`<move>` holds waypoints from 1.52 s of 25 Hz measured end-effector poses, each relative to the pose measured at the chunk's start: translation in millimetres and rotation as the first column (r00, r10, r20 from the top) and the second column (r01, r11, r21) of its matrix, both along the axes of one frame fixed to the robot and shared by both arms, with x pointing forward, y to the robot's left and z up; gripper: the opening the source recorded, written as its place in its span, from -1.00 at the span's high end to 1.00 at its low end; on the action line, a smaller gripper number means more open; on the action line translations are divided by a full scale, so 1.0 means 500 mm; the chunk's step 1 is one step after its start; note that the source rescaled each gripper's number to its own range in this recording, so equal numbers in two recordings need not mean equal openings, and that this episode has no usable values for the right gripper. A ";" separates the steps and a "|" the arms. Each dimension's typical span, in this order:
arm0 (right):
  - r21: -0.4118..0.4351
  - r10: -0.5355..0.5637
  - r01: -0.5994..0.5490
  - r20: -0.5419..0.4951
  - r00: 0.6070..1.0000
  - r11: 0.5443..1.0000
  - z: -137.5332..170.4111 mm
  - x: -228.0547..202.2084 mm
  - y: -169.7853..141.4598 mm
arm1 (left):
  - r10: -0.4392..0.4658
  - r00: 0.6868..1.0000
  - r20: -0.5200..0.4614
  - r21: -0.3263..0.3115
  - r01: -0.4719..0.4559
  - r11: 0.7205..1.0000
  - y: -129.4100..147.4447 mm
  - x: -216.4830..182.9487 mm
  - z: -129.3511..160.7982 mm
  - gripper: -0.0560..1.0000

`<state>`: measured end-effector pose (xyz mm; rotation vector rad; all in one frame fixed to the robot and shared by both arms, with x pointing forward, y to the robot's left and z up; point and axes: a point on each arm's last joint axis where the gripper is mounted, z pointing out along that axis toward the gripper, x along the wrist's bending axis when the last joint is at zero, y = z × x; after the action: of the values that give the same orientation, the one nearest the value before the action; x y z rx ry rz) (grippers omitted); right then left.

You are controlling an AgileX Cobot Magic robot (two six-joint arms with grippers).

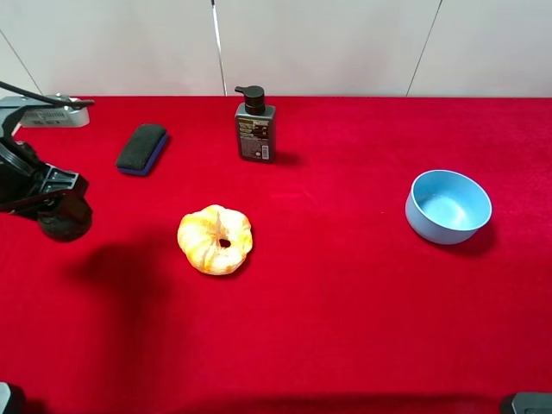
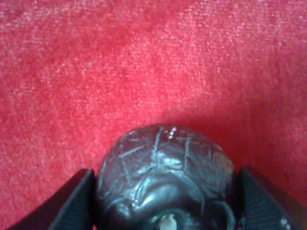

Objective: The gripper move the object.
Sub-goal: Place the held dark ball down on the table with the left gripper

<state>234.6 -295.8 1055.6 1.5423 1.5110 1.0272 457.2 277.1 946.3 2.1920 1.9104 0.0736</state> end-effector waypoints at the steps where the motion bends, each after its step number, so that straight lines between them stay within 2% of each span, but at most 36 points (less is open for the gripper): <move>1: 0.000 0.000 0.000 0.000 1.000 1.000 0.000 0.000 0.000 | -0.001 1.000 -0.003 -0.001 0.001 1.000 0.000 -0.003 0.003 0.89; 16: 0.000 0.000 0.000 0.000 1.000 1.000 0.000 0.000 0.000 | -0.028 0.992 -0.124 -0.029 0.025 0.999 -0.014 -0.016 0.054 0.89; 31: 0.000 0.000 0.000 0.000 1.000 1.000 0.000 0.000 0.000 | -0.112 0.992 -0.060 -0.057 0.108 0.992 -0.130 -0.006 0.105 0.89; 38: 0.000 0.000 0.000 0.000 1.000 1.000 0.000 0.000 0.000 | -0.161 0.987 -0.012 -0.019 0.160 0.987 -0.188 -0.002 0.135 0.89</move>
<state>234.6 -295.8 1055.6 1.5423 1.5110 1.0272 456.2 182.9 1013.9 2.3311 1.7268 0.0143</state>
